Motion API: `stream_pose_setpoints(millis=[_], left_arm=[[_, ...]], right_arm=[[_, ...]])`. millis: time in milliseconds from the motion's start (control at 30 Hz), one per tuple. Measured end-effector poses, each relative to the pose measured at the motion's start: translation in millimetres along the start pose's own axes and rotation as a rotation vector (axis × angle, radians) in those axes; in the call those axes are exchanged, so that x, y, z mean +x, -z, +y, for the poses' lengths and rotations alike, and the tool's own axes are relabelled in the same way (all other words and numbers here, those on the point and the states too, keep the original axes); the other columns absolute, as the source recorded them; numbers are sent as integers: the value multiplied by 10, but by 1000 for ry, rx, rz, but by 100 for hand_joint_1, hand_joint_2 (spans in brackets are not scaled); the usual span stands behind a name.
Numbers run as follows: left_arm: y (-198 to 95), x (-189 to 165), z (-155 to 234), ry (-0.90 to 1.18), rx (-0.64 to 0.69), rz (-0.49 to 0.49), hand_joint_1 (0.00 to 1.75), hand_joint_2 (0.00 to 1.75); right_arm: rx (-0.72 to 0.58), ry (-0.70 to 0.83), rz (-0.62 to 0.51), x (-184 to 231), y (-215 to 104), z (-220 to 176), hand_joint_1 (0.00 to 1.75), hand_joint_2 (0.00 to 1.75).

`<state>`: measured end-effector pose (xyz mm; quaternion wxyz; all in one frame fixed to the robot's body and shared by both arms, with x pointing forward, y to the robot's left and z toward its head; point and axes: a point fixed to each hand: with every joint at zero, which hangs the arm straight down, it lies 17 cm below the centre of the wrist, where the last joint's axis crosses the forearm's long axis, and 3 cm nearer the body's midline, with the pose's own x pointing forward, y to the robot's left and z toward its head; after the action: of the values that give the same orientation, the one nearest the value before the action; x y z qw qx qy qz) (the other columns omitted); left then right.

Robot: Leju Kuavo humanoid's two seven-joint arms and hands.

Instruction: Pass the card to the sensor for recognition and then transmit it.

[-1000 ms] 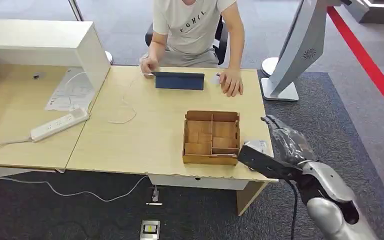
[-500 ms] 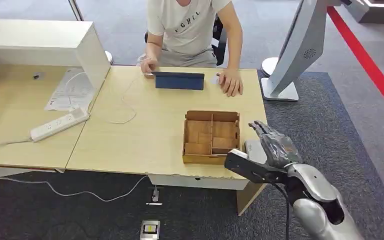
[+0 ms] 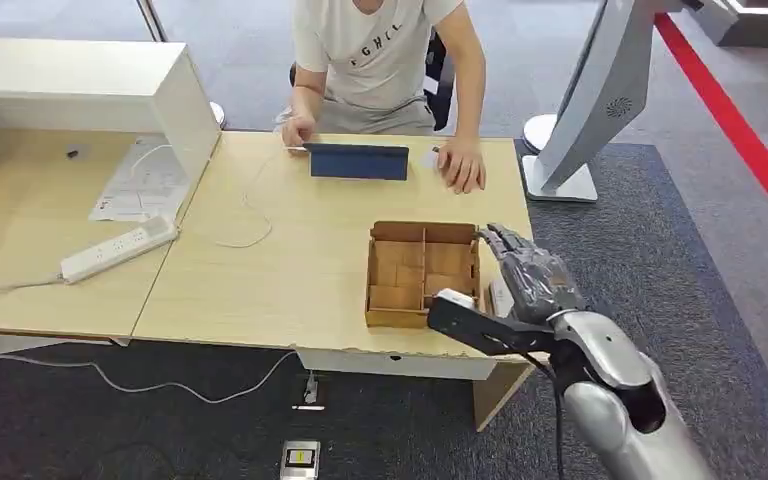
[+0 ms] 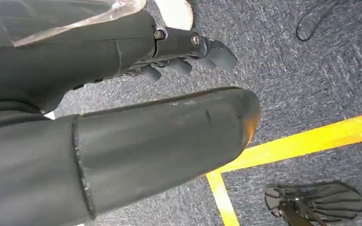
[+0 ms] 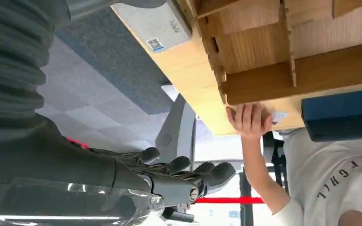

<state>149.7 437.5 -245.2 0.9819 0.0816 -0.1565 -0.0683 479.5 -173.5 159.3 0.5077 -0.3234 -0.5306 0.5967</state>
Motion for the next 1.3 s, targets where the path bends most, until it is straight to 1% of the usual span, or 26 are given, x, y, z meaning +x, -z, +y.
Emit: stream_pose_setpoints(millis=[200, 400, 633, 833, 1067, 1167, 1300], left_arm=[[6, 45, 2, 5, 1, 3, 0, 0], [11, 32, 10, 4, 12, 11, 0, 0], [13, 20, 8, -13, 18, 15, 0, 0], [12, -1, 10, -19, 20, 19, 0, 0], [6, -55, 4, -28, 19, 23, 0, 0], [1, -111, 1, -28, 21, 28, 0, 0], [-2, -149, 4, -31, 25, 32, 0, 0]], right_arm=[[-9, -7, -10, 63, 168, -15, 0, 175], [19, -14, -19, 96, 322, 34, 0, 175], [71, -2, -9, 25, 351, 201, 0, 175], [123, 3, 15, -133, 303, 310, 0, 175], [152, 19, 35, -254, 145, 383, 0, 175], [171, 26, 38, -248, 36, 448, 0, 175], [181, 40, 19, -133, -117, 509, 0, 175]])
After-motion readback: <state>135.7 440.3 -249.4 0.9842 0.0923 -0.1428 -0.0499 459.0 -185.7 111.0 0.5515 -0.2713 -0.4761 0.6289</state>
